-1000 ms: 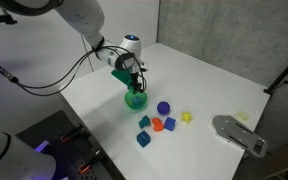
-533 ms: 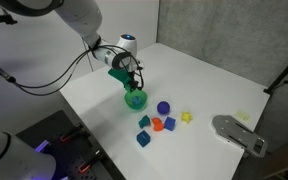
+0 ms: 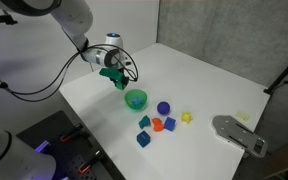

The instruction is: Move the green block to the left

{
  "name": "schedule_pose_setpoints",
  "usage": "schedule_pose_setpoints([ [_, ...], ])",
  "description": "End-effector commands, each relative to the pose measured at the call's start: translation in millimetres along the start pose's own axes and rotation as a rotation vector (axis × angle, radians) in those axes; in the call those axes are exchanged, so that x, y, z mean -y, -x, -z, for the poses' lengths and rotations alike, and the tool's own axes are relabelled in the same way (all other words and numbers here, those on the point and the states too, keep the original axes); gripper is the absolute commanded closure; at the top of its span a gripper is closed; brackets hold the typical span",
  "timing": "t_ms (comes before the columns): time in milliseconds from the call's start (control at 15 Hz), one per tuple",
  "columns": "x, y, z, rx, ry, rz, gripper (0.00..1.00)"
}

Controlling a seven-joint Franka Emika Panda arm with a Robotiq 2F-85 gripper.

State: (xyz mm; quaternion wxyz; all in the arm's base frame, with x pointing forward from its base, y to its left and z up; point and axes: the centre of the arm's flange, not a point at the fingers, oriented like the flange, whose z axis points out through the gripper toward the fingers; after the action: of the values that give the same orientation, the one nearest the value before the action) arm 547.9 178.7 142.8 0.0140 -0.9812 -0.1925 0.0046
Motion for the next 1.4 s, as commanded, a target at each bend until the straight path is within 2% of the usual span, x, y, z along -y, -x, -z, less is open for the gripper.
schedule_pose_setpoints([
  [0,13,-3,-10,-0.020,0.045,0.112,0.69],
  [200,22,-3,-18,-0.020,0.064,0.172,0.69],
  [267,24,-3,-19,-0.019,0.063,0.180,0.19],
  [333,23,-2,-19,-0.021,0.065,0.186,0.17],
  [467,22,-1,-19,-0.024,0.066,0.192,0.03],
  [867,6,-4,-2,-0.069,0.038,0.137,0.00],
  [1133,-17,-10,19,-0.119,-0.088,0.036,0.00],
  [1333,-37,-8,38,-0.140,-0.129,-0.039,0.00],
])
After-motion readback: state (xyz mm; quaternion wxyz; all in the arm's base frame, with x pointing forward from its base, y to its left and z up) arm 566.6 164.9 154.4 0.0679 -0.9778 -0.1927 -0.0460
